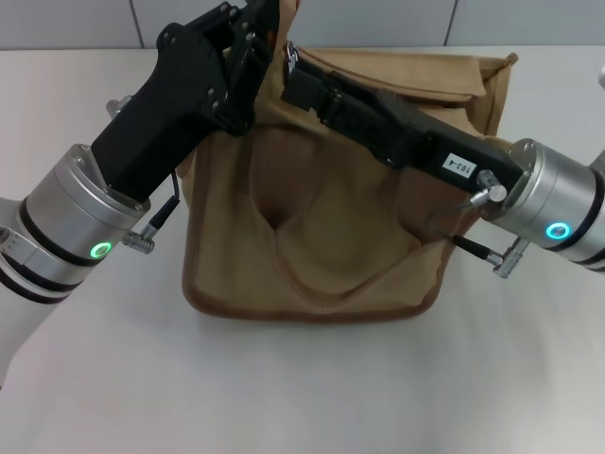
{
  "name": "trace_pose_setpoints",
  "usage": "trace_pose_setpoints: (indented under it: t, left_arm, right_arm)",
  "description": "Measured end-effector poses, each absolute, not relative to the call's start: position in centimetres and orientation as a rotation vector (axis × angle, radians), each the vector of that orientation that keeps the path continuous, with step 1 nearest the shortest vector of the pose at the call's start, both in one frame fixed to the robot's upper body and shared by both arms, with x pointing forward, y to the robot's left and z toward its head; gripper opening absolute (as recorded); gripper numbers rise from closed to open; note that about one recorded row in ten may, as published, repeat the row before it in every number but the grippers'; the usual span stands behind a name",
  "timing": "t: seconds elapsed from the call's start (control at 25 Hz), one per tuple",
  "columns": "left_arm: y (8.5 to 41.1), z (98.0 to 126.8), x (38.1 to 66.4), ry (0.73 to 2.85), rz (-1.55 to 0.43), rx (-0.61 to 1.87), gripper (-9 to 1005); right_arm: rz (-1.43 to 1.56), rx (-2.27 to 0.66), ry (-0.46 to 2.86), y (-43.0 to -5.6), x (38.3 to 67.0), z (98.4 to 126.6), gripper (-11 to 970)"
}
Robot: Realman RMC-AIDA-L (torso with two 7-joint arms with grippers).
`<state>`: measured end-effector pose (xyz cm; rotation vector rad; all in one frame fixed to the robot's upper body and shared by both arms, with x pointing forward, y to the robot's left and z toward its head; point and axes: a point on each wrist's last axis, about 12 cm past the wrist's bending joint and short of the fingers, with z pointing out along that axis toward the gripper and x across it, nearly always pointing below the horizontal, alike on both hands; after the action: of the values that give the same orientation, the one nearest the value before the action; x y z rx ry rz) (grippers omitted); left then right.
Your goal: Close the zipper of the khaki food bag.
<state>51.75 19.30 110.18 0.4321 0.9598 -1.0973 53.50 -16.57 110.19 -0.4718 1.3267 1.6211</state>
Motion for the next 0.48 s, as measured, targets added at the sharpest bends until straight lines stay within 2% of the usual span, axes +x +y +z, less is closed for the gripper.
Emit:
trace_pose_setpoints:
  t: [0.48]
  left_arm:
    - [19.46,110.04,51.59,0.965,-1.095,0.426,120]
  right_arm:
    - [1.639,-0.443,1.382,-16.26,53.97,110.04,438]
